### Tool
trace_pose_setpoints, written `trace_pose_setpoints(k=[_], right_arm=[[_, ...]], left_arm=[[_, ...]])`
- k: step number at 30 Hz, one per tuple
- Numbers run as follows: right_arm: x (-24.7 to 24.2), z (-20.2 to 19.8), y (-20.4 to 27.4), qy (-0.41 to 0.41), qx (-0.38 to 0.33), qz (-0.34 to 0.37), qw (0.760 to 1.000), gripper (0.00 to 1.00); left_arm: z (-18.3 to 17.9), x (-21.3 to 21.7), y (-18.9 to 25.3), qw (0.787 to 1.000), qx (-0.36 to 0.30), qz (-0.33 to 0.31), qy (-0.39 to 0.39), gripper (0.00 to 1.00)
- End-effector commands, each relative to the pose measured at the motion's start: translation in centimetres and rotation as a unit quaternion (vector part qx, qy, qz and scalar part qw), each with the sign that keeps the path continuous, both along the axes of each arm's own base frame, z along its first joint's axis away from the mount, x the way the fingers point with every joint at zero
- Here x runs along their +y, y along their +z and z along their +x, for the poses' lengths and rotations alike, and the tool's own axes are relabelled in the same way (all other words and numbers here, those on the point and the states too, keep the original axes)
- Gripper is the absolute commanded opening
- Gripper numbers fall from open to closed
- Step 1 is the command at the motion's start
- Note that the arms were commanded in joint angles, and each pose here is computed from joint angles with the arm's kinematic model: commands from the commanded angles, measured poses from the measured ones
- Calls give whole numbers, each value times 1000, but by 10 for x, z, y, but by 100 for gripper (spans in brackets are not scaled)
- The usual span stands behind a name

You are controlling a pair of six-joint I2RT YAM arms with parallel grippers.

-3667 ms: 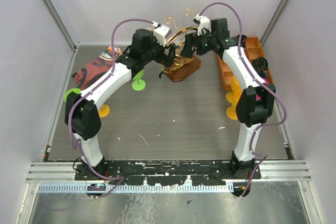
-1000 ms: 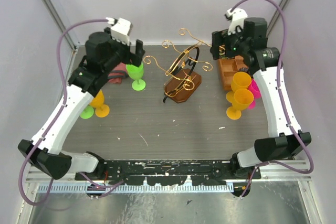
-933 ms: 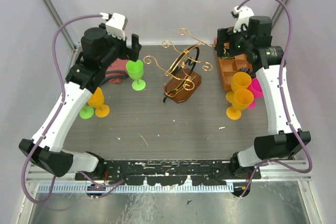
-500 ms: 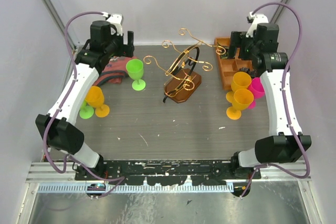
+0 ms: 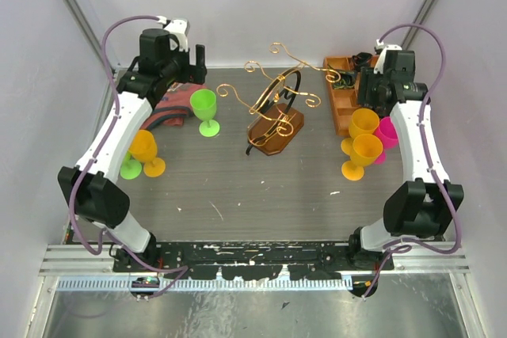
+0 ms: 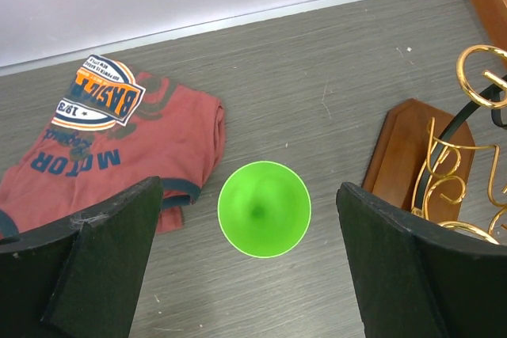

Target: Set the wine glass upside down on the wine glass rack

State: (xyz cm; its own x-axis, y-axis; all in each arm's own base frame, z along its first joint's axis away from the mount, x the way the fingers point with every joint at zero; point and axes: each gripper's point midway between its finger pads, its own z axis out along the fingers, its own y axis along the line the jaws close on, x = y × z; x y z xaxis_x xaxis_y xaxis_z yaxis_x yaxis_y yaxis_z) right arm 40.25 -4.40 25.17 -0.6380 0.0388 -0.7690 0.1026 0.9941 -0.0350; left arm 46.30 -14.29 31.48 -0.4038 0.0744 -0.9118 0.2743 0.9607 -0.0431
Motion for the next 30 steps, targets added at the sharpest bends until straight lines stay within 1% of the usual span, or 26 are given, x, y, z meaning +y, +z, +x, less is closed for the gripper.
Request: trace_pose_setpoints(k=[1, 7, 12, 17, 24, 30], right_arm=[[-9, 9, 1, 23, -4, -43, 999, 61], [-20, 9, -11, 35, 13, -83, 996, 60], [-20, 14, -26, 50, 31, -88, 994, 60], [-21, 16, -42, 63, 51, -91, 993, 60], [-24, 22, -64, 72, 70, -63, 993, 54], [-26, 26, -80, 78, 87, -41, 992, 45]], left_arm=[[4, 2, 15, 1000, -18, 1, -6, 98], [10, 14, 15, 1000, -14, -12, 3, 98], [18, 19, 13, 1000, -7, -30, 3, 98], [22, 24, 10, 999, -3, -32, 7, 98], [22, 30, 7, 999, -2, -35, 10, 98], [20, 34, 4, 999, 2, -36, 16, 98]])
